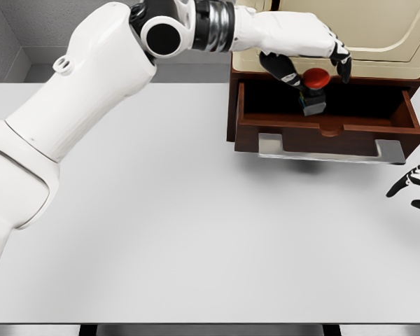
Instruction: Put the switch into the drawer with left arm, and close the drawer with right arm
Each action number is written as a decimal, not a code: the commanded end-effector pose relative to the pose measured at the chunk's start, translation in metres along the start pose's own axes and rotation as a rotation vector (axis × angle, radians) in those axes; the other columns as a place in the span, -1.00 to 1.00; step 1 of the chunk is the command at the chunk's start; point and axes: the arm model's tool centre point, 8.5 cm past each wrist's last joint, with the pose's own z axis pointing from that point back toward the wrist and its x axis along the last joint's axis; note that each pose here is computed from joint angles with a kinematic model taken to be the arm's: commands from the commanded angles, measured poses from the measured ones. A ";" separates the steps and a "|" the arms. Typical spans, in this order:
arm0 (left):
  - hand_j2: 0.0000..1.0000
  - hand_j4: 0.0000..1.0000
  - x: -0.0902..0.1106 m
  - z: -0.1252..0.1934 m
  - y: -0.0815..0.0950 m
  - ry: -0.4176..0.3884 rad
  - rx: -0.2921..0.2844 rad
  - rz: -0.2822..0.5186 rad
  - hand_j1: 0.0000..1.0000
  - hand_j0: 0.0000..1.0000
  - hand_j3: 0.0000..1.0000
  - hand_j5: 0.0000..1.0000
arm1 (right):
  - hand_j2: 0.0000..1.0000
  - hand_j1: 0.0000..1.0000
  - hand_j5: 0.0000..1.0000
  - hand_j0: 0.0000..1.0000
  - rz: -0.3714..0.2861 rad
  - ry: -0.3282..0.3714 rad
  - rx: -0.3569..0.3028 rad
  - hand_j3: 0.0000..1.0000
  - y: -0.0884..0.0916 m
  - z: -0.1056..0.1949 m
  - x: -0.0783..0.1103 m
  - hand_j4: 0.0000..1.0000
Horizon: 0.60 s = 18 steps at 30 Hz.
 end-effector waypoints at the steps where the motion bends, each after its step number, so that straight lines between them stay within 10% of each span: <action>1: 0.55 0.55 -0.002 0.002 0.000 0.006 0.007 0.010 0.55 0.55 0.55 0.55 | 0.20 0.20 0.20 0.20 -0.005 -0.001 -0.004 0.20 -0.001 0.000 0.000 0.20; 18: 0.59 0.59 0.008 -0.030 -0.018 -0.001 -0.057 -0.025 0.59 0.59 0.59 0.59 | 0.21 0.21 0.21 0.21 -0.002 0.000 0.002 0.21 -0.002 0.000 0.000 0.21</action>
